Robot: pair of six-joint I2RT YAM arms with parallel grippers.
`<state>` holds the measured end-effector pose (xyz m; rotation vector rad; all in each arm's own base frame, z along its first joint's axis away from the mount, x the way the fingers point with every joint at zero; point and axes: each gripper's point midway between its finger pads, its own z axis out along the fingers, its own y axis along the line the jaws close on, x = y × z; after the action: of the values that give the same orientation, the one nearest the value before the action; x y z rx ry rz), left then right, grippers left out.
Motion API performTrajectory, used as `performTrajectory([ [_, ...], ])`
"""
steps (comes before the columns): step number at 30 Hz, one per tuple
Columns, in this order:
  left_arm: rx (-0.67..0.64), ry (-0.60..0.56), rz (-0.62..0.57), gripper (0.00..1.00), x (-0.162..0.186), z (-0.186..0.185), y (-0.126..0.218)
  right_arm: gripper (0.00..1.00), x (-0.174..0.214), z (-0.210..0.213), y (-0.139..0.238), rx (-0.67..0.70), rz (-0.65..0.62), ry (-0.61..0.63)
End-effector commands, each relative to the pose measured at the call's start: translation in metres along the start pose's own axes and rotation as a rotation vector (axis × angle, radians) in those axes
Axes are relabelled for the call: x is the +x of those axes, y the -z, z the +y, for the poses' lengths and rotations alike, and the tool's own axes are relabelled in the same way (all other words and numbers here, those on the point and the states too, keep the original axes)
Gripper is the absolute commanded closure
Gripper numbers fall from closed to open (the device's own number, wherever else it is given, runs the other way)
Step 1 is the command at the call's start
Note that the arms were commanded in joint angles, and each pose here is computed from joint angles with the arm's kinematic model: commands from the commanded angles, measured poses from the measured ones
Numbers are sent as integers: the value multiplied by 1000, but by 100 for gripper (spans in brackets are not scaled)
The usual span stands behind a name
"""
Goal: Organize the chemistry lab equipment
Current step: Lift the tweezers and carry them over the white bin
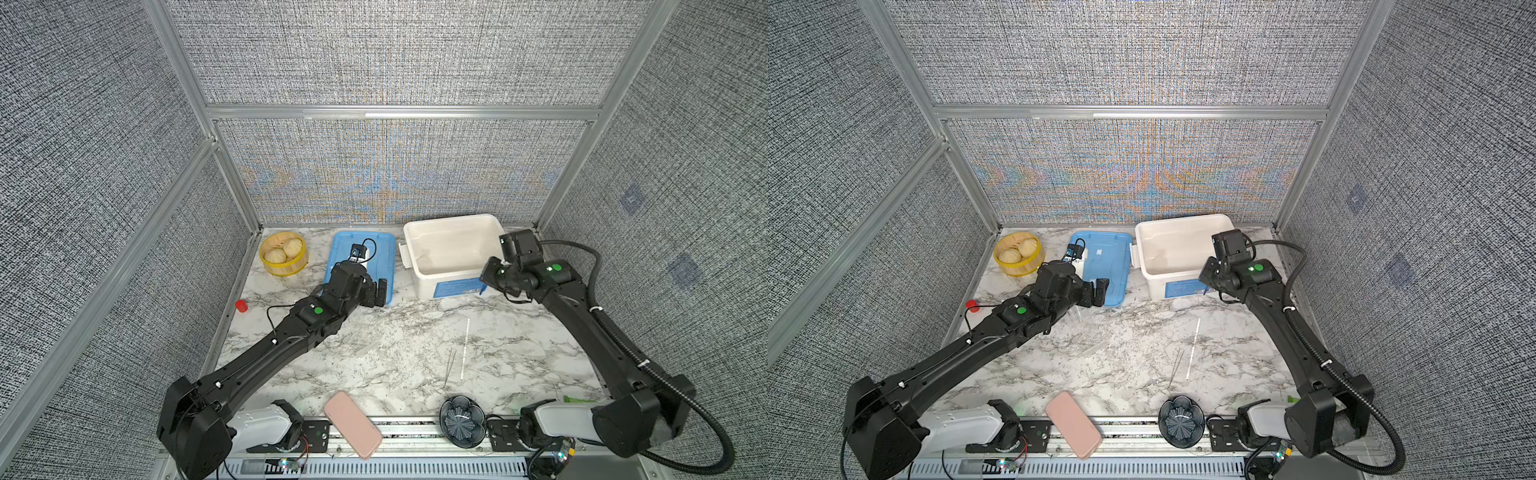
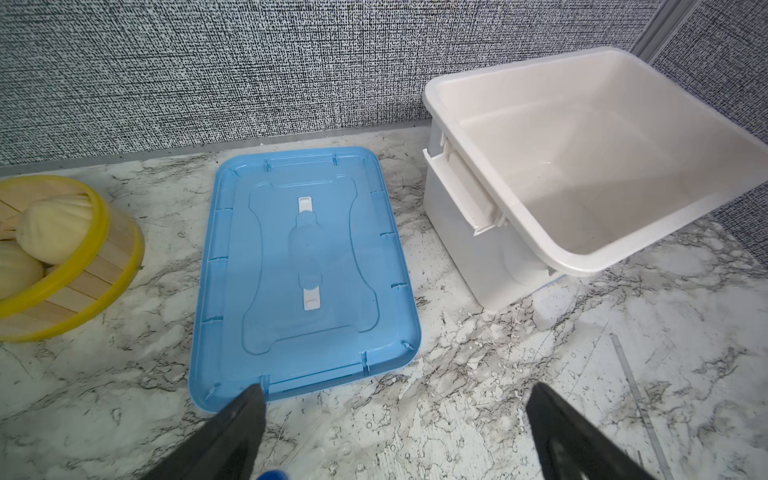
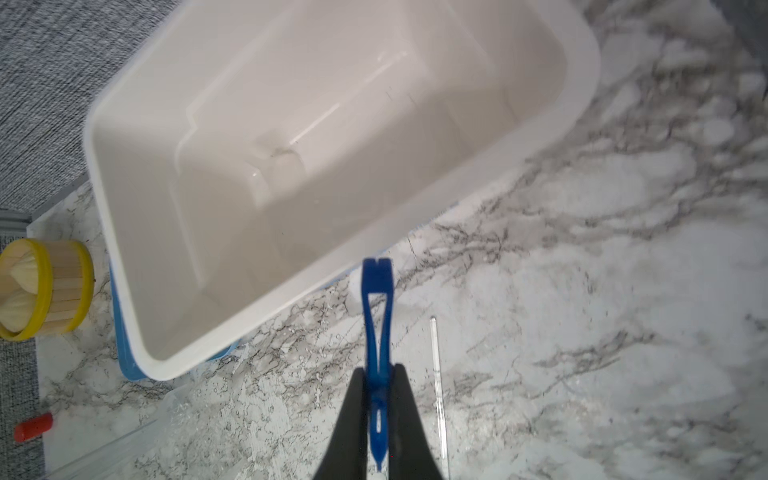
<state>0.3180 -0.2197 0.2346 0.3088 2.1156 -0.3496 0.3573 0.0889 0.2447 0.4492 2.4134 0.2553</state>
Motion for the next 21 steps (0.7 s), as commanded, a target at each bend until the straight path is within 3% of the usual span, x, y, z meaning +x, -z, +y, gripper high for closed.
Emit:
performTrajectory([
  [1, 29, 26, -11, 1, -3, -4, 5, 93, -31, 27, -3, -24, -60, 254],
  [6, 63, 70, 3, 1, 3, -8, 10, 93, -58, 45, -25, 37, -54, 473],
  [11, 63, 98, -6, 1, 7, -4, 15, 93, -76, 28, -62, 205, -12, 669],
  [21, 82, 132, -18, 1, 7, -6, 19, 93, -70, -20, -141, 354, 260, 724],
])
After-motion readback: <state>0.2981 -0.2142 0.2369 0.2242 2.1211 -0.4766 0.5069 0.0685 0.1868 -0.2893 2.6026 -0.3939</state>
